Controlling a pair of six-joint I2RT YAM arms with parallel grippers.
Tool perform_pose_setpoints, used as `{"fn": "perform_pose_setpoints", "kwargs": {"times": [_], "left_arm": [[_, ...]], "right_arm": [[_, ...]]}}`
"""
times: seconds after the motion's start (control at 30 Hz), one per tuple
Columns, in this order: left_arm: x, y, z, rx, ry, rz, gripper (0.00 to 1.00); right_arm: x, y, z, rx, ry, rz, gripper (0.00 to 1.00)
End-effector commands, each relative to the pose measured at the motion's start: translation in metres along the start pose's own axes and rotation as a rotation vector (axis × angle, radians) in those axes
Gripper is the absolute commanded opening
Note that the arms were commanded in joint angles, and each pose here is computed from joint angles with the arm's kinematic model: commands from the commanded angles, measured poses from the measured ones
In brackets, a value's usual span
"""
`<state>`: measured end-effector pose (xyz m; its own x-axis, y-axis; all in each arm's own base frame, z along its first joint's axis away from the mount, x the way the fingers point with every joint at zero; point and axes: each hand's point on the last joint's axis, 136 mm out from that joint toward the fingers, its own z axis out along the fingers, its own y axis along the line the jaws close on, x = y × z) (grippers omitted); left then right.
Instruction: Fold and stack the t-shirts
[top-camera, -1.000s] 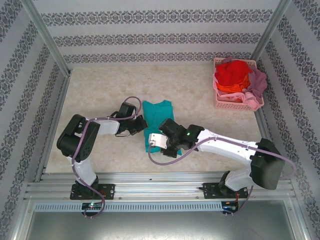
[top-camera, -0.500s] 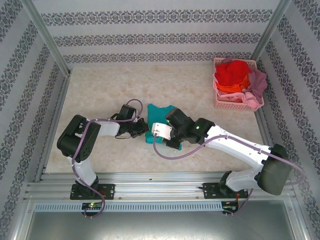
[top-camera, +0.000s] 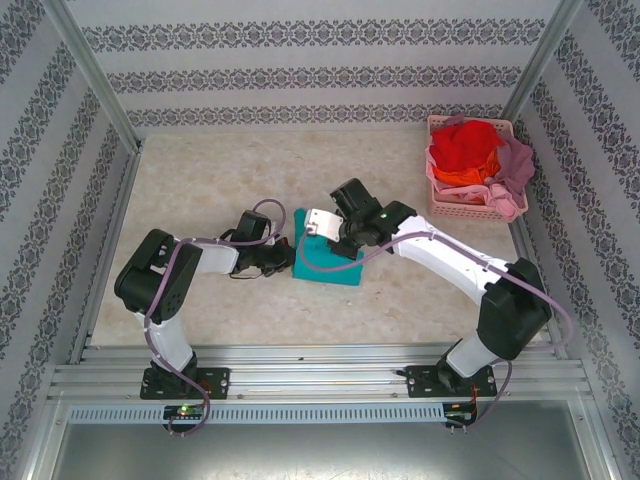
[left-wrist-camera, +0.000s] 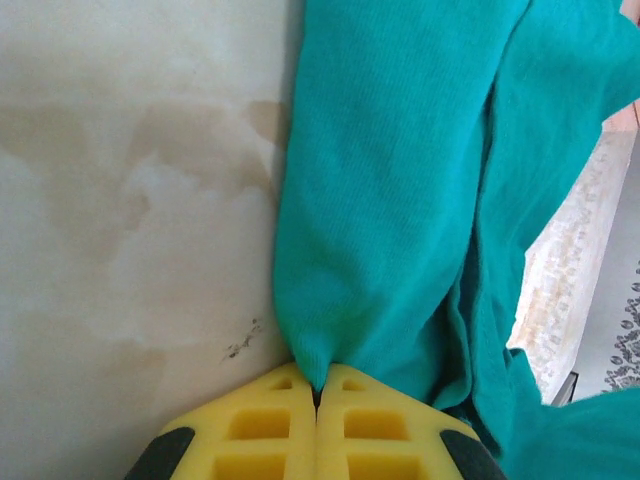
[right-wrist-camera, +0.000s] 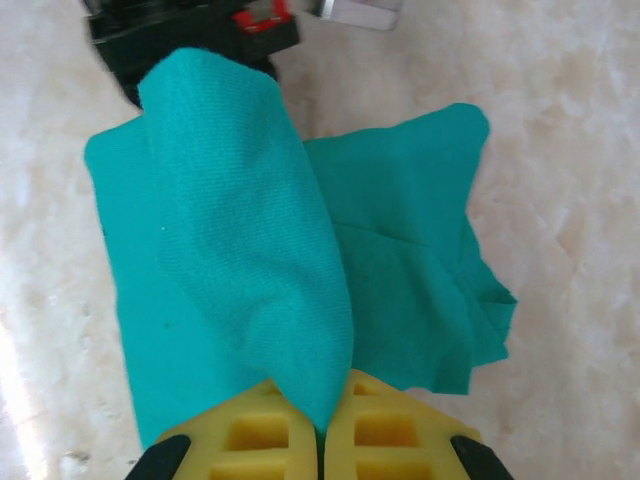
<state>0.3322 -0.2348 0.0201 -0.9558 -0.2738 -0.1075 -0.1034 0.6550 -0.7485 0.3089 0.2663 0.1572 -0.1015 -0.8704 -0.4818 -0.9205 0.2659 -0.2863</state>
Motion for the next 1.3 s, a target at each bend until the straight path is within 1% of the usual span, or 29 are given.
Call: {"fn": "perform_pose_setpoints", "kwargs": {"times": [0.0,0.17,0.37,0.73,0.9,1.07,1.27], "left_arm": [[0.024,0.028,0.009,-0.058,0.101,-0.030,0.00],[0.024,0.037,0.011,-0.082,0.130,-0.037,0.00],[0.022,0.041,0.015,-0.076,0.151,-0.036,0.00],[0.017,0.045,0.015,-0.056,0.165,-0.043,0.00],[0.016,0.045,0.015,-0.053,0.173,-0.048,0.00],[0.015,0.048,0.014,-0.059,0.169,-0.053,0.00],[0.015,0.050,0.014,-0.069,0.168,-0.059,0.00]], "right_arm": [[-0.017,-0.023,-0.004,0.036,-0.061,-0.027,0.00],[-0.023,-0.042,0.006,0.048,-0.063,-0.037,0.00],[-0.030,-0.060,0.021,0.040,-0.071,-0.033,0.00],[-0.030,-0.084,0.057,0.025,-0.060,0.003,0.00],[-0.024,-0.092,0.075,0.021,-0.025,0.015,0.00],[-0.010,-0.098,0.093,0.031,0.042,0.029,0.00],[0.003,-0.100,0.101,0.039,0.086,0.053,0.00]]}}
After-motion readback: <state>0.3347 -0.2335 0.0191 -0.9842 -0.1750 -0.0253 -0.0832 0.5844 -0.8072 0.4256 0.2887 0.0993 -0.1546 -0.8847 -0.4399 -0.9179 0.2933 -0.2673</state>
